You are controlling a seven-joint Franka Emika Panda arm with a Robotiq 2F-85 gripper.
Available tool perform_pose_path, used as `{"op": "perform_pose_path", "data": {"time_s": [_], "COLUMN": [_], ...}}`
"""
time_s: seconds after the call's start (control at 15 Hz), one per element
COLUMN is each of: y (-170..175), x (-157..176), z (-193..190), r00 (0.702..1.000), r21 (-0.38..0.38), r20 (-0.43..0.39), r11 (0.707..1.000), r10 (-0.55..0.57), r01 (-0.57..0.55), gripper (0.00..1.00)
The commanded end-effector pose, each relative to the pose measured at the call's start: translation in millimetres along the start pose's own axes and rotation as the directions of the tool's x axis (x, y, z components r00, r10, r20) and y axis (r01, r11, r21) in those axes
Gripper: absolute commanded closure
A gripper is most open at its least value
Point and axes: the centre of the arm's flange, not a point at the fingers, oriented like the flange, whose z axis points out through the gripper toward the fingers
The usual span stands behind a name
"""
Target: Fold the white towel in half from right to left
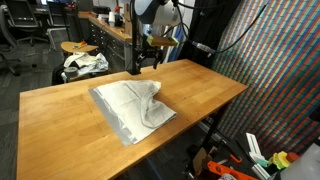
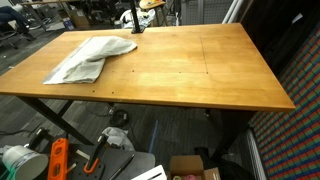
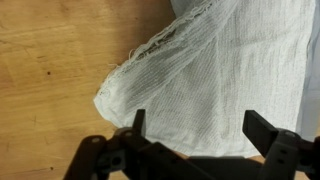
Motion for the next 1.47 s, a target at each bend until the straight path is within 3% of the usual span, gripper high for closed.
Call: {"op": "perform_pose_path", "data": {"time_s": [0.0,0.6,1.4], "y": [24.6,72.4,88.6], "x": [34.8,43.8,53.8], "z": [18.0,74.9,99.2], "r00": [0.998,0.995,0.994], "r21": [0.048,0.064,0.04], "r20": [0.05,0.101,0.105], "r11": [0.998,0.998,0.999], "r10": [-0.032,-0.026,0.025], "r01": [0.03,0.019,-0.029], "gripper": [0.0,0.0,0.0]}}
